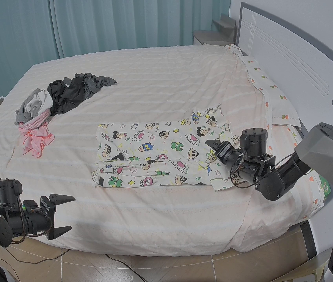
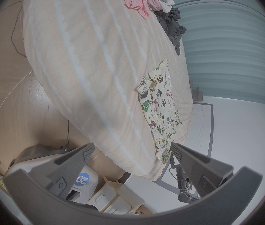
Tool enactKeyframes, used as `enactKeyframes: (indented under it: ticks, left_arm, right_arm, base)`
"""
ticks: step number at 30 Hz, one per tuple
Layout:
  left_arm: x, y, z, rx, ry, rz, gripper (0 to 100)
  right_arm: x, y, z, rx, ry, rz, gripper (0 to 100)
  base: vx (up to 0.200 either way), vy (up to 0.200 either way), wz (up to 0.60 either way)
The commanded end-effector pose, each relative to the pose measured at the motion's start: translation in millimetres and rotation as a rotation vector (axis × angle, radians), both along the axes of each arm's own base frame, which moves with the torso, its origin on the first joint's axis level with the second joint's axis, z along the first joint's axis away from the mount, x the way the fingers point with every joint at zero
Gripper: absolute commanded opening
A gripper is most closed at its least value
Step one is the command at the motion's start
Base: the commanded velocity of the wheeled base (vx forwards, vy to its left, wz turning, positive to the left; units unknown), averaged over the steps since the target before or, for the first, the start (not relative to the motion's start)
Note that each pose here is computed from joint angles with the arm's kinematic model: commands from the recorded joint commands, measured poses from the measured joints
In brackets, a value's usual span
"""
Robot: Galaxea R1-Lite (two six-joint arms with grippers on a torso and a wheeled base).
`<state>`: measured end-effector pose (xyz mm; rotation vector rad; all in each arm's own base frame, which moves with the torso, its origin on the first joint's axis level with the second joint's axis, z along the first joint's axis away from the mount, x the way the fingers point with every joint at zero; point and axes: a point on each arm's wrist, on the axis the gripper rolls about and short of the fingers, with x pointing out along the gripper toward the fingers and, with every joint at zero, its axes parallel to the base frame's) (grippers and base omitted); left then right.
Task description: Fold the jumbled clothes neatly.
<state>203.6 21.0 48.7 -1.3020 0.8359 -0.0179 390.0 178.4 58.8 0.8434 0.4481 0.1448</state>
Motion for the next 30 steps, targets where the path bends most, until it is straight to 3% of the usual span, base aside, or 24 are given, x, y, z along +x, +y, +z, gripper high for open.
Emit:
enactKeyframes:
  ticks: [1,17,30]
  left_arm:
    - [0.2,0.1,-0.5,-0.001,0.002,0.001,100]
    - [0.3,0.1,-0.2,0.0,-0.002,0.001,100]
    - [0.4,0.1,-0.6,0.0,0.0,0.001,100]
  right_arm:
    - [19.8,3.5,-25.4,-0.018,0.027,-0.014,100]
    - [40.3,-54.3,-38.3,-0.036,0.001,-0.214,100]
    - [24.1,-60.6,-24.3,-0.01,-0.042,-0.225,100]
  base:
    - [0.0,0.0,0.0]
    - [0.0,0.0,0.0]
    - [0.0,0.0,0.0]
